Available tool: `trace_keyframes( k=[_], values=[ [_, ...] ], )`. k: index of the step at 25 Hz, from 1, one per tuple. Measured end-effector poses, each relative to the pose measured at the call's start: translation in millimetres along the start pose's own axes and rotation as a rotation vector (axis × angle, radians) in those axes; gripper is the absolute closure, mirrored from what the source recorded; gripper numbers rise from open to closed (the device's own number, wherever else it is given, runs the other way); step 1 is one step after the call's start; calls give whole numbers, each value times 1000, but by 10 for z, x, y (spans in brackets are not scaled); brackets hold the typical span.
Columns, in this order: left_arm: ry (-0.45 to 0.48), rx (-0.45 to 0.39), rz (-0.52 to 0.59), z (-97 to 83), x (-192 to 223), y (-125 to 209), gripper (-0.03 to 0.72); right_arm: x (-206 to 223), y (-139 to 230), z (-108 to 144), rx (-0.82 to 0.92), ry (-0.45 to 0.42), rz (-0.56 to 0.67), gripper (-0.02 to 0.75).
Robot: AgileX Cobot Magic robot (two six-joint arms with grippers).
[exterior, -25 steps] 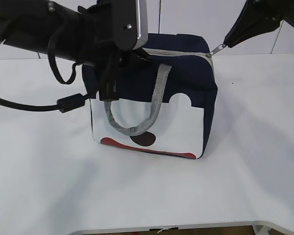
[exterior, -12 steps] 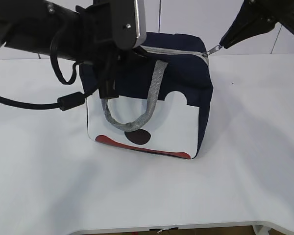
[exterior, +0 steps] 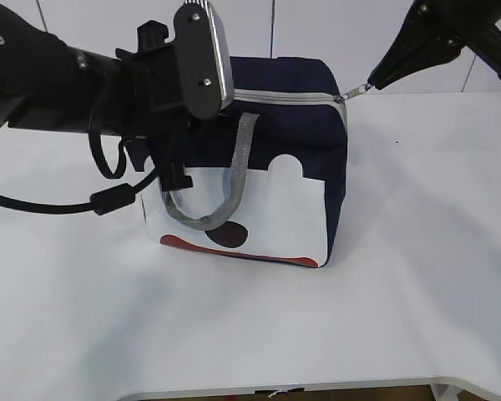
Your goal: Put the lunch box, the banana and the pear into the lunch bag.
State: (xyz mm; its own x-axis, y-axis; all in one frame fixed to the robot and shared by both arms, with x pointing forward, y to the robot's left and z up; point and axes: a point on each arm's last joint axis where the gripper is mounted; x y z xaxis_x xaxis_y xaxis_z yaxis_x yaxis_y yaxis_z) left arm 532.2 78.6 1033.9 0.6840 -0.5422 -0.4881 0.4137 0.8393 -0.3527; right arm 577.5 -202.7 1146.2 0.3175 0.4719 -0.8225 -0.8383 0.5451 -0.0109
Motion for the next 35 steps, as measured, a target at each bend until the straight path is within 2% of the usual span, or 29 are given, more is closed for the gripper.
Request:
trace_keyframes(
  k=[9,17,22,31,35],
  values=[
    [-53,-41,27,35,0,30,701,37,-36,-39,-15,34,-22,720],
    [-59,-58,34,29,0,42,701,412,-50,-370,-43,168,45,720],
    [-59,-82,35,28,0,43,701,594,-126,-438,-89,199,80,720],
    [-59,-85,36,28,1,49,702,1095,-286,-565,-188,209,180,720],
    [-60,-86,39,32,0,59,702,1187,-317,-577,-221,193,187,720]
  ],
)
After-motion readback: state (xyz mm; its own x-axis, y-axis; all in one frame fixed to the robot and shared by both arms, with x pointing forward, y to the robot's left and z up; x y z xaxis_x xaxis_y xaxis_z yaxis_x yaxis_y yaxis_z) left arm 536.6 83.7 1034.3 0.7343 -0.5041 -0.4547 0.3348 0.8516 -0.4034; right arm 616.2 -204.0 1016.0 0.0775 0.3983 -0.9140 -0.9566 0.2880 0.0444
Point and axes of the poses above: a point on each arm's last joint axis where the gripper is mounted, x pointing out along that axis toward the gripper, z along the wrist's bending axis when the last joint is at zero, y = z × x, and after that the axes turned 11 degrees about x, right-handed
